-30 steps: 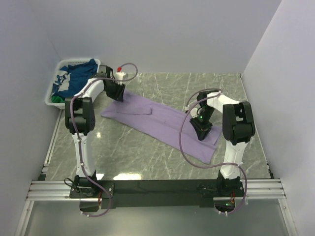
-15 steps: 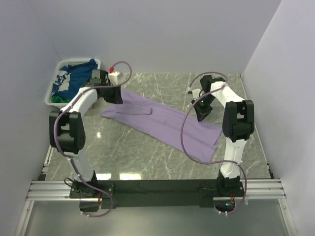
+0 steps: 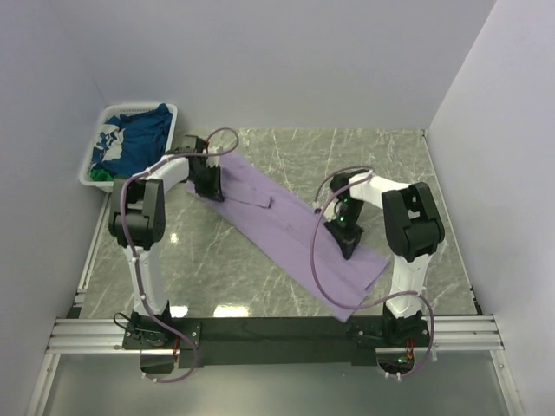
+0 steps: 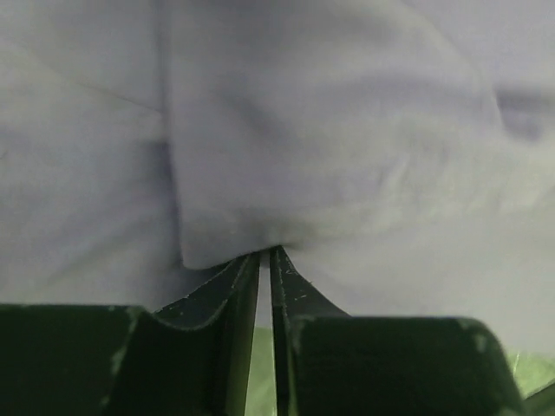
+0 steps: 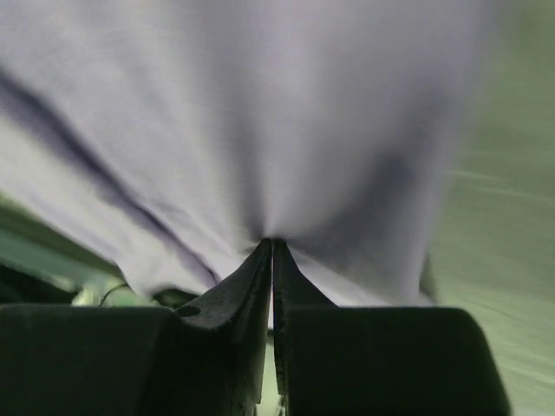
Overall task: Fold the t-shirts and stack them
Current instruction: Fold the tshirt
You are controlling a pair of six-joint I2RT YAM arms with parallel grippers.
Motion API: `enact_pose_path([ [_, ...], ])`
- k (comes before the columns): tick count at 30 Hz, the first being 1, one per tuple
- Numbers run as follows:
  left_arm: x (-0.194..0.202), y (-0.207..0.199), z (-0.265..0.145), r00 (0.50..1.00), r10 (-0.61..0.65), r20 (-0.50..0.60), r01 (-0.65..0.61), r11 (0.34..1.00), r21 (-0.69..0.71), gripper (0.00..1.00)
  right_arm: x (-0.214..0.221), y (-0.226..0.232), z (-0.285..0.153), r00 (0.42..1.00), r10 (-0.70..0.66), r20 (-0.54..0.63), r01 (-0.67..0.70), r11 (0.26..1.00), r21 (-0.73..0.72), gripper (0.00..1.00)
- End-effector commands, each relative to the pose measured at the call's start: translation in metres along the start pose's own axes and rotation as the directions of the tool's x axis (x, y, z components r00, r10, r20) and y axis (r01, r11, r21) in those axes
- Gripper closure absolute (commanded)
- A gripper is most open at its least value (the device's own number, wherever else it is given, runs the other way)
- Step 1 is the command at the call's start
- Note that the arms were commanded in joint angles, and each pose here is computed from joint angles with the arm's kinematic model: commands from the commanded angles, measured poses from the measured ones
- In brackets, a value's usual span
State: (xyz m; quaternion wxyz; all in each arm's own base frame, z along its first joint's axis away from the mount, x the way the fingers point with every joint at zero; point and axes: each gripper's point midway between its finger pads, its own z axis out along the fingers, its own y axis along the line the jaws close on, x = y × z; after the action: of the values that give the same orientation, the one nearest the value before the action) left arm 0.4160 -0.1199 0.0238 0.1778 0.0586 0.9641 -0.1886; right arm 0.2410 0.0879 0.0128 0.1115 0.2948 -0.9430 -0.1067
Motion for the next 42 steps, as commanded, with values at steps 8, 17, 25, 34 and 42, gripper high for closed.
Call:
enact_pose_path([
  [8,-0.145,-0.027,0.058,0.924,0.349,0.155,-0.345,0.937,-0.055,0.73,-0.019,0.106,-0.029,0.970,-0.190,0.153,0.227,0.933,-0.278,0.79],
  [17,-0.165,-0.089,-0.051,0.829,0.364,0.425,-0.403,0.915,0.003,0.59,-0.056,0.088,-0.043,0.942,-0.150,0.299,0.197,0.971,-0.133,0.78],
  [25,-0.065,-0.114,-0.013,0.948,0.247,0.203,-0.282,0.945,0.168,0.70,-0.066,0.075,-0.010,0.963,-0.109,0.245,0.142,0.982,-0.121,0.85],
  [34,-0.044,-0.099,0.024,0.973,0.198,0.114,-0.213,0.968,0.133,0.72,-0.032,0.121,0.030,0.977,-0.163,0.137,0.194,0.947,-0.256,0.88],
  [42,-0.053,-0.078,0.066,0.981,0.186,0.057,-0.190,0.979,0.068,0.73,-0.041,0.165,0.032,0.967,-0.194,0.168,0.243,0.898,-0.366,0.88],
])
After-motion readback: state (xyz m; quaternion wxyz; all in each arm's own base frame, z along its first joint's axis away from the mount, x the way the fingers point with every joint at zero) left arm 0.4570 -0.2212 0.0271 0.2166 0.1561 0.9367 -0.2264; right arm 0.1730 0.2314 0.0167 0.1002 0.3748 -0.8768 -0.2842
